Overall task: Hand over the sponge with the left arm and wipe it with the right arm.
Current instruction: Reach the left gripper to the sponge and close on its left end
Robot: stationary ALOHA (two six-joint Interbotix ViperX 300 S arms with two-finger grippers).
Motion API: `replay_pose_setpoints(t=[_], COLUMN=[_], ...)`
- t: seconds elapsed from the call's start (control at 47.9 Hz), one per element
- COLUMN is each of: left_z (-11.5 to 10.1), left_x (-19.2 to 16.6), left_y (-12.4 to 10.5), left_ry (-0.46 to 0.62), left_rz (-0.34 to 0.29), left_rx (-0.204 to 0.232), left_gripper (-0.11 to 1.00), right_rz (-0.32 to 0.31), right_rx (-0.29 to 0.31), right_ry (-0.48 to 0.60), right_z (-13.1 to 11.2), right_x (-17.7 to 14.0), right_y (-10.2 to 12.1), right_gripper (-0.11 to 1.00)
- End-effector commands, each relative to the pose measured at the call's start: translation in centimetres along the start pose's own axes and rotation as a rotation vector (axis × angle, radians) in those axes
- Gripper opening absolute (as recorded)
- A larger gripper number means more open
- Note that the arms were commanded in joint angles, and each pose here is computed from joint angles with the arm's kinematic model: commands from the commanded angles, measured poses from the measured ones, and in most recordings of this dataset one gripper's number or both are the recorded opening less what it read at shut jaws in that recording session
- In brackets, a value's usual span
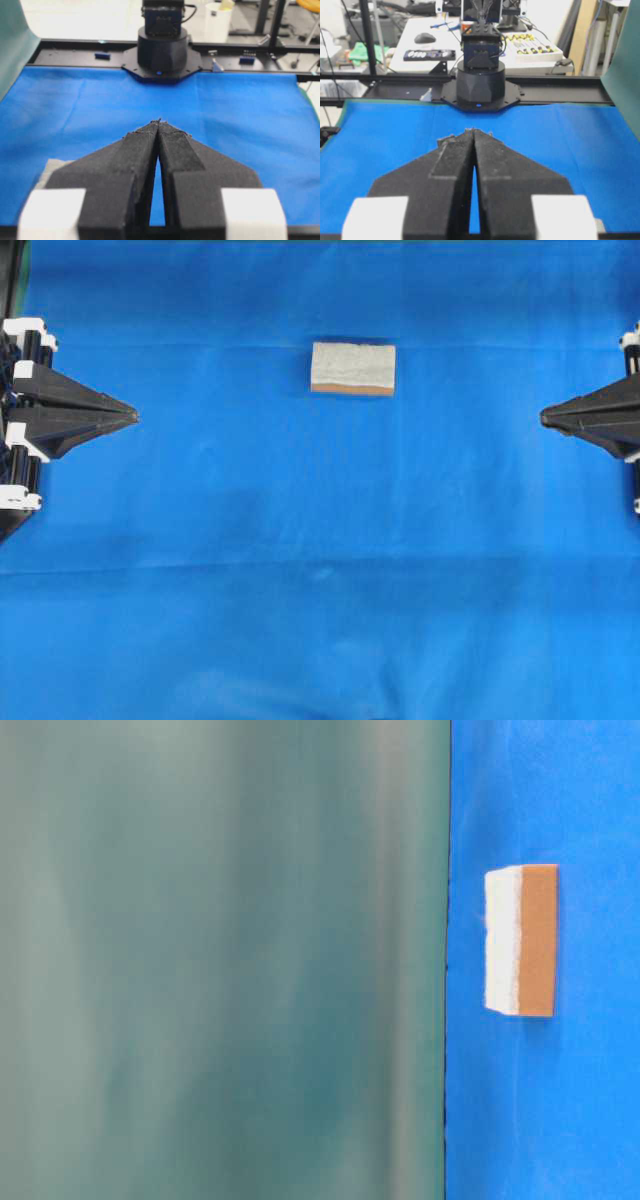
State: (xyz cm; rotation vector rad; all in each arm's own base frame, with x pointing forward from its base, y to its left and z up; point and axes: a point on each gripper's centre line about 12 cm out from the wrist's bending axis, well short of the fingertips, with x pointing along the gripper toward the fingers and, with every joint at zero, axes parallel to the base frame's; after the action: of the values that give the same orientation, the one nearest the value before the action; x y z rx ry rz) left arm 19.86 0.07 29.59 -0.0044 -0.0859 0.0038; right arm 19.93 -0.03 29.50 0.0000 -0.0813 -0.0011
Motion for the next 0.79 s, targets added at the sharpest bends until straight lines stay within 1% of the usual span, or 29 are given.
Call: replay_pose_setpoints(t=[0.0,0.125,0.23,0.376,0.46,0.585,0.627,0.669,0.773], left_z=[-0.2,-0.7,-0.9,-1.5,-2.2,-3.5,-4.0,-4.6,-6.0], left_x=[0.5,1.0,1.5,2.5,3.3,4.7,5.3,6.2,8.5], left_y=[0.4,0.8,1.8,3.7,4.8,6.5,7.1,7.8,8.8], left_ry=[0.020,0.046,0.062,0.097,0.117,0.176,0.202,0.235,0.305], left_rz=[0.024,0.044,0.087,0.164,0.205,0.253,0.267,0.278,0.278], left_rx=[-0.024,-0.003,0.024,0.045,0.062,0.092,0.102,0.121,0.157], left_gripper=[0.00,0.00,0.00,0.00,0.00,0.01,0.05,0.12,0.40], right_rz=[-0.002,-0.001,-0.002,-0.002,-0.002,-0.002,-0.002,-0.002,-0.002], right_rx=[0.006,0.006,0.006,0.006,0.006,0.006,0.006,0.006,0.004], right_ry=[-0.009,0.044,0.064,0.064,0.064,0.067,0.072,0.071,0.074], right_z=[0.6,0.4,0.4,0.4,0.4,0.4,0.3,0.3,0.3], right_x=[0.3,0.8,0.9,0.9,0.9,0.9,0.9,0.9,0.9], right_y=[0.0,0.0,0.0,0.0,0.0,0.0,0.0,0.0,0.0], right_gripper=[0.02,0.02,0.02,0.02,0.02,0.02,0.02,0.02,0.02])
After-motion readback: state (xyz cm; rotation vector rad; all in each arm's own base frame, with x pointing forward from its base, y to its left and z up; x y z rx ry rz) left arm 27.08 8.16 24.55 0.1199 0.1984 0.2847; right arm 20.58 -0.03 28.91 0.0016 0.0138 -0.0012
